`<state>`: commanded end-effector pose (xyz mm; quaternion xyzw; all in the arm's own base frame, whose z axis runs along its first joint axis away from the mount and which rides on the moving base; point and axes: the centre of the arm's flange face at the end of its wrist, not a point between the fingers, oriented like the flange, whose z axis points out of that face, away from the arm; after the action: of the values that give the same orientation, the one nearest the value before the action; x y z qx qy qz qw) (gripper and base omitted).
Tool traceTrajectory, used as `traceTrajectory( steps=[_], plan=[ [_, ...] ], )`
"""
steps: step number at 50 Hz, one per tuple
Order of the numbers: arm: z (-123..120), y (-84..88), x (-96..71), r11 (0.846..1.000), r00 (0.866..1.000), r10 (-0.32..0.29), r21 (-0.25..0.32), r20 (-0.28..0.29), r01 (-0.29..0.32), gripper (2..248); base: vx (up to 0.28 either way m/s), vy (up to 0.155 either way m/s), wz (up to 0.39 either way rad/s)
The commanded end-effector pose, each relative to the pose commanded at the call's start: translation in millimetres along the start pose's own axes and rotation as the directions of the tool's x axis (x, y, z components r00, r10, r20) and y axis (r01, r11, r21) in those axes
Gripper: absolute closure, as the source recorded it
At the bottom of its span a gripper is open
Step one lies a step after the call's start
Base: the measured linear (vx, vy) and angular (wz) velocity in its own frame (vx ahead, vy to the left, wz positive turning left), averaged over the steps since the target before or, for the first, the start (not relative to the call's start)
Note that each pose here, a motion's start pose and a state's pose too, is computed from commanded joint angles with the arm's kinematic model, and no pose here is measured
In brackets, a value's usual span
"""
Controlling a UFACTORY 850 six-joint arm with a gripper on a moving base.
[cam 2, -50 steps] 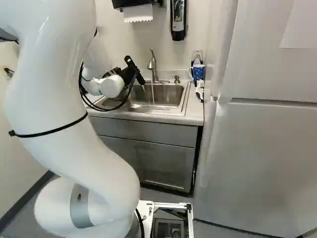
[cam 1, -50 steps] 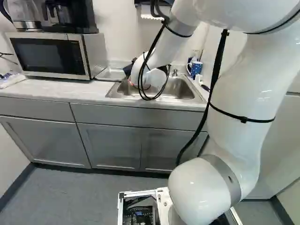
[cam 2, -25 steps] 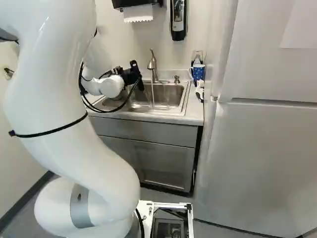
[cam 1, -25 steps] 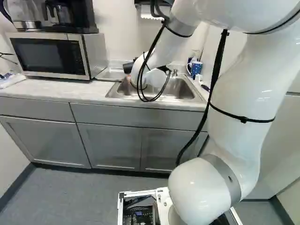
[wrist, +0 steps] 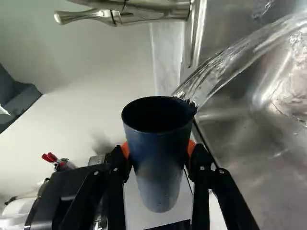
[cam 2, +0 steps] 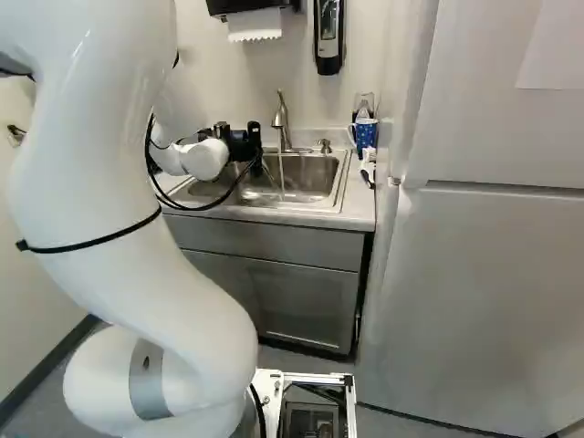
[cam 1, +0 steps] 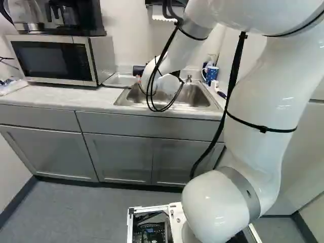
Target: Rinse the cup and place it in the tray
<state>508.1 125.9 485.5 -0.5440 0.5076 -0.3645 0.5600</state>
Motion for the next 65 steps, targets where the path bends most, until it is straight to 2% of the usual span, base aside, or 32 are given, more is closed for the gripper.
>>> traceTrajectory(
  steps=[9,18,27,36,65],
  plan=[
    [0.0,0.0,0.0,0.996,0.996,0.094,0.0,0.0,-0.094,125,0.0,0.0,0.0],
    [0.0,0.0,0.0,0.982,0.982,0.188,0.0,0.0,-0.188,125,0.0,0.0,0.0],
    [0.0,0.0,0.0,0.96,0.96,0.28,0.0,0.0,-0.28,125,0.0,0.0,0.0],
    [0.0,0.0,0.0,0.929,0.929,0.369,0.0,0.0,-0.369,125,0.0,0.0,0.0],
    [0.0,0.0,0.0,0.929,0.929,0.369,0.0,0.0,-0.369,125,0.0,0.0,0.0]
  ],
)
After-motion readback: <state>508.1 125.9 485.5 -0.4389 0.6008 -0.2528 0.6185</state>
